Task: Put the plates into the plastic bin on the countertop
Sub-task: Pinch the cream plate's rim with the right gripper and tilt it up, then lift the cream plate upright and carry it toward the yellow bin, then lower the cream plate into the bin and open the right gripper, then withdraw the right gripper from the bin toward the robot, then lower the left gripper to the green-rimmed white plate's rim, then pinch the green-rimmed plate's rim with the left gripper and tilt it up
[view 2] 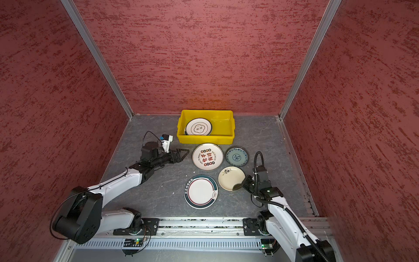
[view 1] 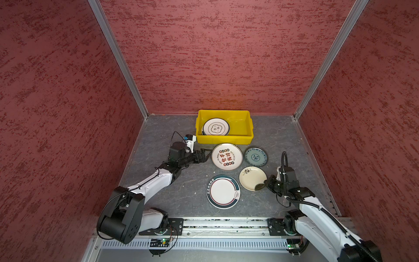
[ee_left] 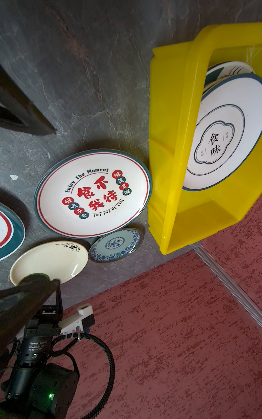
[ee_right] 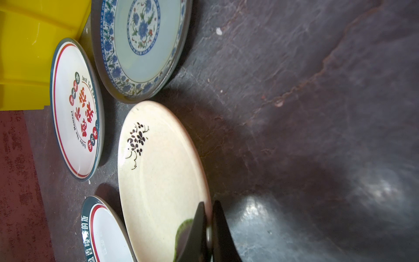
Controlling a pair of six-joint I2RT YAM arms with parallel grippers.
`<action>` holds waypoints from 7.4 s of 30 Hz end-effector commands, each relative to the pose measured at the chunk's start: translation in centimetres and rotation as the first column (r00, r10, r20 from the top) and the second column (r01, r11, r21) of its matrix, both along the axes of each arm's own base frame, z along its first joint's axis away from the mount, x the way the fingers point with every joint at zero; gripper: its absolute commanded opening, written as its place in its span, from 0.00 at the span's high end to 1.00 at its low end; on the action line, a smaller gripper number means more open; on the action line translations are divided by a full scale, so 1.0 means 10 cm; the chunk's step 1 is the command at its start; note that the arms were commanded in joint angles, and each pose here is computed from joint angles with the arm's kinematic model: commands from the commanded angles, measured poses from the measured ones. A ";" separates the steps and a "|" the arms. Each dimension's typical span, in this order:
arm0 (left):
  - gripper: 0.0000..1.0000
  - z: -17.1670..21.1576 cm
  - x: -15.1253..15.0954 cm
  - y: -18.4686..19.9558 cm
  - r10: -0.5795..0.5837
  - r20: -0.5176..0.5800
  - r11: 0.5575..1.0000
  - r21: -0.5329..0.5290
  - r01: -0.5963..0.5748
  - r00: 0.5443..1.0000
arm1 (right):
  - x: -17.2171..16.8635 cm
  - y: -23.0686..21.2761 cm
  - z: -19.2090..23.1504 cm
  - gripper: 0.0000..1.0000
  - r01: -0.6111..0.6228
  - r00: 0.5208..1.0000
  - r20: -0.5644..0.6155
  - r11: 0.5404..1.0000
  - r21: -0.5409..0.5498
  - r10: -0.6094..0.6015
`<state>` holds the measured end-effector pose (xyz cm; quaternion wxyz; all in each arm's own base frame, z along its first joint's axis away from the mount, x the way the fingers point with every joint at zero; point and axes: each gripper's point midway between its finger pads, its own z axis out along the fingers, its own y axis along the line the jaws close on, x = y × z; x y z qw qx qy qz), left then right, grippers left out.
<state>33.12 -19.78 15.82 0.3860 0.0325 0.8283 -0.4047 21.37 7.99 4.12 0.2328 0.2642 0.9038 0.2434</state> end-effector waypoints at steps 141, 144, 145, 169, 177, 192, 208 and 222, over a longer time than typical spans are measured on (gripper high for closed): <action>0.05 -0.56 -0.87 0.33 0.096 -0.328 0.995 0.036 -0.089 0.940 | 0.25 0.81 1.55 0.01 -0.398 0.642 0.716 0.917 0.005 0.275; 0.06 -0.65 -1.02 0.26 0.055 -0.346 0.998 0.058 -0.037 0.936 | 0.22 0.86 1.54 0.01 -0.435 0.617 0.729 0.900 0.001 0.298; 0.06 -0.67 -1.06 0.23 0.039 -0.350 0.998 0.059 -0.019 0.936 | 0.21 0.88 1.52 0.01 -0.446 0.614 0.725 0.895 -0.008 0.313; 0.44 -1.18 -1.45 -0.16 -0.135 -0.432 0.983 0.051 0.174 0.892 | 0.29 0.94 1.30 0.01 -0.468 0.655 0.664 0.884 -0.020 0.362; 0.56 -1.31 -1.46 -0.23 -0.159 -0.457 0.973 0.078 0.217 0.875 | 0.33 0.94 1.26 0.01 -0.461 0.665 0.649 0.887 -0.033 0.370; 0.90 -1.41 -1.43 -0.29 -0.165 -0.479 0.967 0.094 0.237 0.862 | 0.35 0.91 1.17 0.01 -0.440 0.690 0.627 0.898 -0.034 0.361; 1.00 -1.32 -1.33 -0.28 -0.137 -0.438 0.972 0.112 0.205 0.889 | 0.34 0.96 1.13 0.01 -0.468 0.702 0.603 0.884 -0.010 0.378; 1.00 -0.80 -1.06 -0.24 -0.095 -0.292 0.987 0.097 0.129 0.952 | 0.33 1.03 1.14 0.01 -0.503 0.687 0.607 0.864 0.000 0.399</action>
